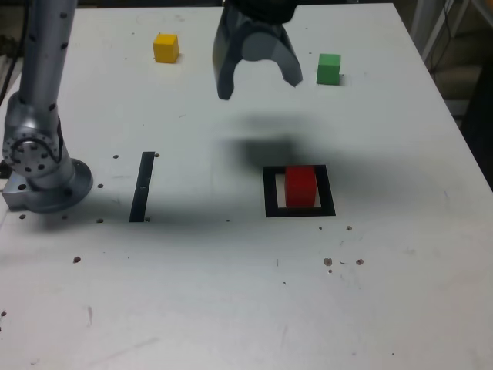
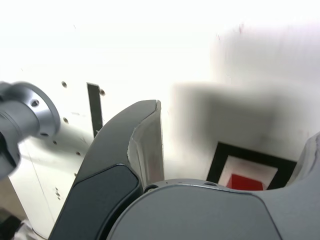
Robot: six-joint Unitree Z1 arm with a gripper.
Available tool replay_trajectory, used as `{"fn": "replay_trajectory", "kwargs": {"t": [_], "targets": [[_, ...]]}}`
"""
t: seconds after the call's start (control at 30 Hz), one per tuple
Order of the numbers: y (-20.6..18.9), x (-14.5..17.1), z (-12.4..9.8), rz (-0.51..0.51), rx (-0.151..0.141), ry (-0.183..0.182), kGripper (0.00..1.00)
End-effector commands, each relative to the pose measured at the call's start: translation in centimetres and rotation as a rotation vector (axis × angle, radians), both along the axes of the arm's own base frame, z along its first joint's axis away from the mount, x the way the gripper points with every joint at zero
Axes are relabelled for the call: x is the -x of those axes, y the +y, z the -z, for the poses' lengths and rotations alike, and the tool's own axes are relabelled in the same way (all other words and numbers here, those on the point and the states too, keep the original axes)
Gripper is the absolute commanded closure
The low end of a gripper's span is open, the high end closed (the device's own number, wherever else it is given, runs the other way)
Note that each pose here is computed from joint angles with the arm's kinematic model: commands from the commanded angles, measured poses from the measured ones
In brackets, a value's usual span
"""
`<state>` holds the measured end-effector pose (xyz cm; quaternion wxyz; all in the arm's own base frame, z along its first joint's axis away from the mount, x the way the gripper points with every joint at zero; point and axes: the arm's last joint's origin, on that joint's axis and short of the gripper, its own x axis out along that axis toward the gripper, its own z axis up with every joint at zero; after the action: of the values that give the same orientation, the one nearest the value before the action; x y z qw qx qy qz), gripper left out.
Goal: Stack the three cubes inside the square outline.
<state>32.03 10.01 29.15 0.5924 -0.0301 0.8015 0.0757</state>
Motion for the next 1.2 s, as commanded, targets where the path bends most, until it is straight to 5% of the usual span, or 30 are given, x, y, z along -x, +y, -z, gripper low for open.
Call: {"fn": "replay_trajectory", "kwargs": {"t": [0.0,0.37,0.73,1.17], "targets": [[0.7,0.6,-0.2,0.003,0.0,-0.004,0.01],[5.1,4.8,-0.7,-0.017,0.008,0.021,0.01],[9.7,8.3,-1.3,0.172,0.036,0.035,0.01],[14.5,12.8,-1.4,0.115,0.017,0.034,0.01]]}}
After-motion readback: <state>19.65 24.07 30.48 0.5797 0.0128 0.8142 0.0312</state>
